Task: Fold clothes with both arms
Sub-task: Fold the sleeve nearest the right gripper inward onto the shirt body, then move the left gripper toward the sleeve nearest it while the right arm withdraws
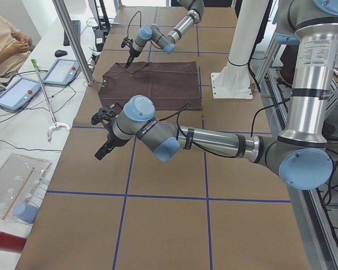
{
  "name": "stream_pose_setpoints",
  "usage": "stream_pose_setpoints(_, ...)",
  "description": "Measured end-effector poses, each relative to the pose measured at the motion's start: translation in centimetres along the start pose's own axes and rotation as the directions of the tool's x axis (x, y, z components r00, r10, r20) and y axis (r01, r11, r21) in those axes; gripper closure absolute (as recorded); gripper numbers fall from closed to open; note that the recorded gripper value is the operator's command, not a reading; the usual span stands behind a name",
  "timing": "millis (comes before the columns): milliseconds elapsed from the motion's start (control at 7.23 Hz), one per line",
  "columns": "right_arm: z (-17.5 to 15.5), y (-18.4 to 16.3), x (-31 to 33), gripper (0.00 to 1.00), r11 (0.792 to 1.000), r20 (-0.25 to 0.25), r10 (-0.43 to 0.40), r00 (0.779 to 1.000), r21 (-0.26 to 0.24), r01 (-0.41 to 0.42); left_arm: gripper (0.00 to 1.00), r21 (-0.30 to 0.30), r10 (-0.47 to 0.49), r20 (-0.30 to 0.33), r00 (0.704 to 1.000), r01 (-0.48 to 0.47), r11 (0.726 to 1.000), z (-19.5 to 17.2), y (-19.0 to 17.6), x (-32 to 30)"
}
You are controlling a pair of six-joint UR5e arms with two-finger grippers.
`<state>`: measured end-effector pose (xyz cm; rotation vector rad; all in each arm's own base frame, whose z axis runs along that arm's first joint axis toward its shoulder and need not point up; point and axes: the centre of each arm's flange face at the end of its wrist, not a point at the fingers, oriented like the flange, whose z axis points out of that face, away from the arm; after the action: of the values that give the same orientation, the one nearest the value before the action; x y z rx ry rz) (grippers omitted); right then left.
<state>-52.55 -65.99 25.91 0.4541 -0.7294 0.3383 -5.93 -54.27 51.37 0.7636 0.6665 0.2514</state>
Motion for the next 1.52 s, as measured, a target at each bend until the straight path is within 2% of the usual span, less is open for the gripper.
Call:
stream_pose_setpoints(277,-4.8,-6.5,3.8,0.00,0.991,0.038,-0.075,0.996,-0.112,0.079,0.00,0.043,0.008,-0.037,0.999,-0.006,0.999,1.2,-0.8,2.3)
stream_pose_setpoints(415,-7.7,-9.5,8.0,0.00,0.978,0.062,-0.126,0.990,-0.157,0.135,0.00,0.032,-0.038,-0.080,0.996,0.040,0.999,3.2,-1.7,4.9)
stream_pose_setpoints(553,-9.9,-11.6,13.8,0.00,0.963,0.095,-0.176,0.980,-0.187,0.192,0.07,0.011,-0.127,-0.122,0.984,0.129,0.992,5.2,-3.1,8.0)
stream_pose_setpoints(692,-11.2,-13.1,20.1,0.00,0.946,0.130,-0.223,0.966,-0.211,0.247,0.26,-0.012,-0.241,-0.136,0.961,0.242,0.970,7.4,-4.3,11.3)
stream_pose_setpoints(830,-12.0,-14.4,26.1,0.00,0.929,0.161,-0.257,0.953,-0.229,0.290,0.41,-0.025,-0.362,-0.129,0.923,0.362,0.932,10.0,-5.6,15.2)
stream_pose_setpoints(1107,-13.1,-15.7,34.7,0.00,0.909,0.196,-0.295,0.935,-0.242,0.338,0.46,-0.066,-0.554,-0.125,0.823,0.551,0.832,16.6,-8.4,24.3)
stream_pose_setpoints(1245,-13.2,-15.7,36.3,0.00,0.907,0.200,-0.302,0.932,-0.240,0.346,0.47,-0.073,-0.594,-0.107,0.798,0.589,0.805,19.8,-9.1,27.9)
stream_pose_setpoints(1521,-13.2,-15.7,37.2,0.00,0.907,0.200,-0.302,0.932,-0.240,0.346,0.50,-0.099,-0.621,-0.073,0.781,0.614,0.783,25.1,-10.2,32.5)
